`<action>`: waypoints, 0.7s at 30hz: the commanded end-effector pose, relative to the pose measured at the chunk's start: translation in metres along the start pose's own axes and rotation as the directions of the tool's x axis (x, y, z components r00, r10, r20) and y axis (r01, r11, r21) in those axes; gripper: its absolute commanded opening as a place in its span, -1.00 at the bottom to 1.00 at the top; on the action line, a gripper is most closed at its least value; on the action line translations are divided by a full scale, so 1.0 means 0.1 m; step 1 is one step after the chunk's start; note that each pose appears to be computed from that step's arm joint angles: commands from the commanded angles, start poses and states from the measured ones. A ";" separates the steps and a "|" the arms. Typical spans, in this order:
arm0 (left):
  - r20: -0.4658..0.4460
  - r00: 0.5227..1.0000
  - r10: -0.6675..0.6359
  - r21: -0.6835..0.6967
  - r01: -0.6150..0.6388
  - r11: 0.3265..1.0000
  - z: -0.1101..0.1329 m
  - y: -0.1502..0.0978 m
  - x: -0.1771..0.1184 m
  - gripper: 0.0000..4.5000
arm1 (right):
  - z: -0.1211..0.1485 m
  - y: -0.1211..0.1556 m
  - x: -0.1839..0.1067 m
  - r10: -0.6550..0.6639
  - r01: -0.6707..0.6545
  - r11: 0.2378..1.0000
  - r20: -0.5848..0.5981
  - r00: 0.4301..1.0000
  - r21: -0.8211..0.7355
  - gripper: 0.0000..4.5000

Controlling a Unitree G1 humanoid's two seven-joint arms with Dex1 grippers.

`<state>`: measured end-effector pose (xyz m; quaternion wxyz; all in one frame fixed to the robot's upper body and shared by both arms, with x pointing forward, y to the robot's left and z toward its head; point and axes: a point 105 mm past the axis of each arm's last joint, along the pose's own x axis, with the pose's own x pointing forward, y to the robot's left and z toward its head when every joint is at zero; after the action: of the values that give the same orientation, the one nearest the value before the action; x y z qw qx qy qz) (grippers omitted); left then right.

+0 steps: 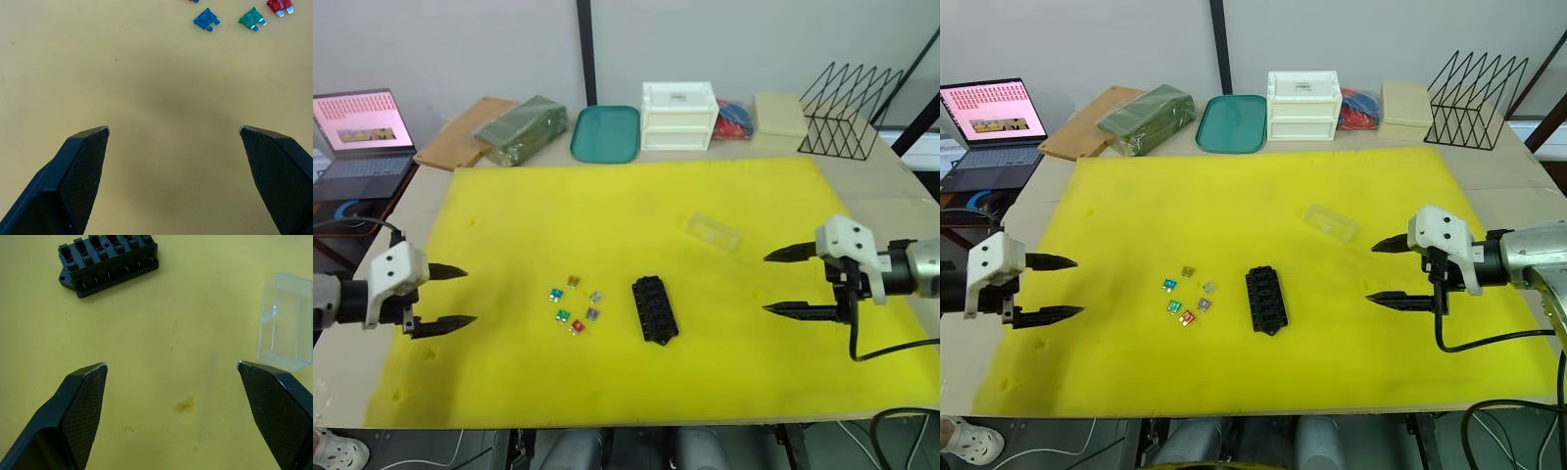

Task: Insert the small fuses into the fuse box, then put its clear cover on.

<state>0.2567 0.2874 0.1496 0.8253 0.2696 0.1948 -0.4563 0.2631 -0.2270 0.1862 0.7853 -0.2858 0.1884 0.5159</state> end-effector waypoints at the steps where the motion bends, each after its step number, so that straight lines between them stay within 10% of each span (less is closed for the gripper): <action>1: 0.010 1.000 0.022 0.025 -0.022 0.999 0.07 0.03 -0.03 0.99 | 0.11 0.01 -0.04 -0.009 0.010 0.999 0.019 1.000 -0.041 1.00; 21: 0.010 1.000 -0.004 0.003 0.004 1.000 0.13 0.01 0.05 0.99 | 0.02 0.03 -0.03 -0.003 0.004 1.000 0.028 1.000 -0.029 1.00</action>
<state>0.2588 0.2773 0.1516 0.8258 0.2560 0.1991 -0.4613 0.2577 -0.2239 0.1807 0.7812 -0.2779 0.1872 0.5268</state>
